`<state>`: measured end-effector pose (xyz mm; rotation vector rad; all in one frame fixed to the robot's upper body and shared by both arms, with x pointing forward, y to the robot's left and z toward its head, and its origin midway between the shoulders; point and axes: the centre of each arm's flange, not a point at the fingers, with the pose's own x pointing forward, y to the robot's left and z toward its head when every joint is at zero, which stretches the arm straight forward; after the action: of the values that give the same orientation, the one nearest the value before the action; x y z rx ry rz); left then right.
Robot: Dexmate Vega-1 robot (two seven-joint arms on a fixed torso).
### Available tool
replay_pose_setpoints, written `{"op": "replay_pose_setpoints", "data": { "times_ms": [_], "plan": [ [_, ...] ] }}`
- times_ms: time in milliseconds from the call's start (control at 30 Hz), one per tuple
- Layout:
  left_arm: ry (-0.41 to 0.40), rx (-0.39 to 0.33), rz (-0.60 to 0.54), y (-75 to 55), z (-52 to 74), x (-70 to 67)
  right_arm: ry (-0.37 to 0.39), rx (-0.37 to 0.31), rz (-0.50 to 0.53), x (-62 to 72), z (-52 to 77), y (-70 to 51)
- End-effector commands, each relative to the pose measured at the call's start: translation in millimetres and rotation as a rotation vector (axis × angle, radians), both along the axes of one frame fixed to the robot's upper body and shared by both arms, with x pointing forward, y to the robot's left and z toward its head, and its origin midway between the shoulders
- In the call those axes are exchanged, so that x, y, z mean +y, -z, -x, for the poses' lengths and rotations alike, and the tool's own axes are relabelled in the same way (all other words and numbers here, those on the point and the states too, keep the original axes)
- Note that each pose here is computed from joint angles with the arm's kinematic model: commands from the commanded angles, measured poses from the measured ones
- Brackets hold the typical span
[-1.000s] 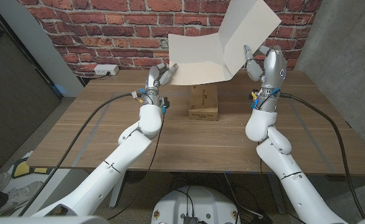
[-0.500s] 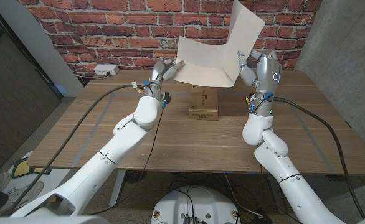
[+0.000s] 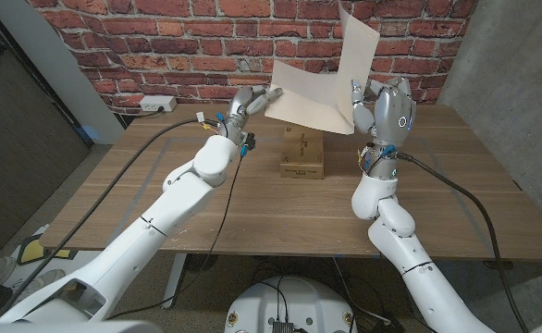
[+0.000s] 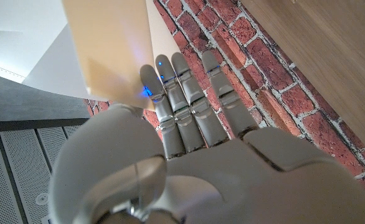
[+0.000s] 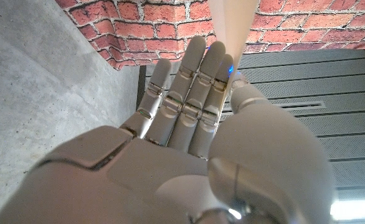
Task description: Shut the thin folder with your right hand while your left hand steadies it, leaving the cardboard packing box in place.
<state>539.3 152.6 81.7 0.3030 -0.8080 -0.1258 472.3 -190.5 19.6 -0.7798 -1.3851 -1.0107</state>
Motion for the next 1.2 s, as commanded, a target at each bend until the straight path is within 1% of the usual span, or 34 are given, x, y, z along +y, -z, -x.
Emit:
{"op": "replay_pose_setpoints", "data": {
  "times_ms": [33, 133, 200, 267, 367, 400, 433, 600, 900, 1033, 1100, 1200],
  "plan": [
    [0.116, 0.036, -0.034, -6.8, 3.9, -5.8, 0.121, -0.055, 0.044, 13.9, 5.6, 8.6],
    [0.211, 0.060, -0.040, -8.5, 2.4, -8.3, 0.142, -0.056, 0.064, 16.9, 6.1, 10.7],
    [0.272, 0.088, -0.045, -9.3, 1.2, -10.0, 0.148, -0.052, 0.068, 18.6, 5.8, 12.4],
    [0.310, 0.101, -0.052, -10.1, 1.7, -12.0, 0.164, -0.050, 0.081, 21.3, 6.0, 14.4],
    [0.348, 0.115, -0.056, -11.0, 3.0, -13.6, 0.186, -0.048, 0.101, 24.8, 7.4, 17.0],
    [0.349, 0.116, -0.056, -11.0, 3.0, -13.6, 0.187, -0.048, 0.102, 24.8, 7.4, 17.1],
    [0.373, 0.123, -0.054, -11.5, 4.0, -14.7, 0.208, -0.050, 0.125, 27.7, 8.6, 18.9],
    [0.383, 0.115, -0.060, -13.8, 8.0, -16.1, 0.220, -0.053, 0.162, 32.4, 9.8, 22.4],
    [0.384, 0.114, -0.064, -16.3, 11.1, -17.3, 0.238, -0.061, 0.197, 35.3, 12.0, 24.8],
    [0.390, 0.116, -0.063, -17.1, 11.2, -18.5, 0.235, -0.063, 0.205, 35.7, 13.4, 25.9],
    [0.402, 0.119, -0.057, -17.6, 10.3, -19.6, 0.236, -0.065, 0.213, 36.1, 14.1, 26.5],
    [0.446, 0.129, -0.048, -17.0, 6.3, -22.2, 0.244, -0.069, 0.226, 36.7, 15.1, 27.0]
  ]
}}
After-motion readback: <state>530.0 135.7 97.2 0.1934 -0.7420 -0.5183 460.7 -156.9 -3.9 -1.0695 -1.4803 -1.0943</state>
